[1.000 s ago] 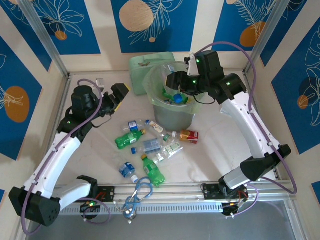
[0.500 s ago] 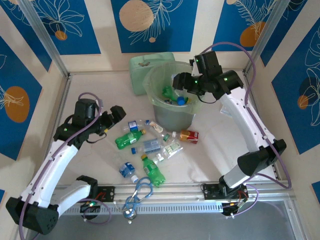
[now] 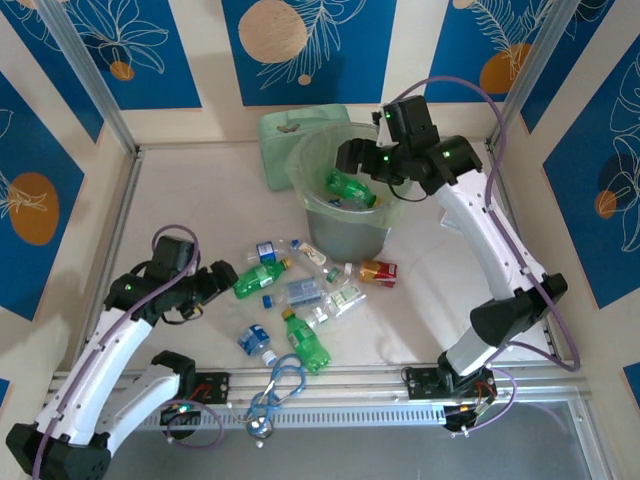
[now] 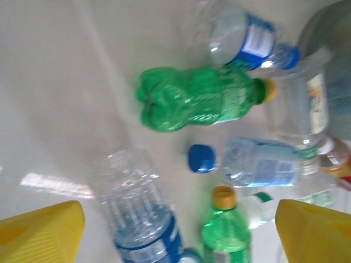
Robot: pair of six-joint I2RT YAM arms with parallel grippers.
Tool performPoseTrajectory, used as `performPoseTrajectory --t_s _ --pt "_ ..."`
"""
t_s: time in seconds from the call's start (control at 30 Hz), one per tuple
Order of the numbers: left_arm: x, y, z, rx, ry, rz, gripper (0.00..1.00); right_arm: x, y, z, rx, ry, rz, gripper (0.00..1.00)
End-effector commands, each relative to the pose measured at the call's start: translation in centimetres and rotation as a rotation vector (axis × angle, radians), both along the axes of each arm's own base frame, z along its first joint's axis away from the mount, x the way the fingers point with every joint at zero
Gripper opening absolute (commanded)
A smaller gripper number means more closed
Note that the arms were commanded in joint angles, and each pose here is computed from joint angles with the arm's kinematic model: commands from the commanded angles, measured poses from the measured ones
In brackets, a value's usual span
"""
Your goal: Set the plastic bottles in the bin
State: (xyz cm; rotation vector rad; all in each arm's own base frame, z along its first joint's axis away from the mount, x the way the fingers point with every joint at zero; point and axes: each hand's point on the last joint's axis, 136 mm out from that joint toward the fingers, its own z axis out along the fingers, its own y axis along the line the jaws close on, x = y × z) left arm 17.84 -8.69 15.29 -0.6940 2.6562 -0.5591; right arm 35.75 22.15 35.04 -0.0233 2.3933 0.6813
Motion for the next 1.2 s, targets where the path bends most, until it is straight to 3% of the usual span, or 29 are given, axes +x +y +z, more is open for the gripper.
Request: performPoseTrajectory --t_s 0.0,0.17,0.37,0.6,1.17 --pt "-2.0 0.7 -2.7 0.029 0.117 0.04 0.87 -3.7 2.9 3.6 0.06 -0.098 0.127 0.8" --pt "-2.2 -0.4 -4.8 0.014 0.183 0.044 0.82 -8.3 7.1 3.1 0.038 -0.116 0.276 0.8" --pt "-2.5 -1.0 -7.0 0.031 0.246 0.044 0.82 -11.1 10.0 -0.5 0.023 -0.032 0.341 0.8" --pt "-2.2 -1.7 -8.2 0.032 0.267 0.06 0.87 -12.5 11.3 -2.5 0.022 0.02 0.369 0.84" --pt "-2.3 -2.5 -11.5 0.077 0.361 0.062 0.84 -12.8 10.4 -4.1 0.01 0.046 0.335 0.86"
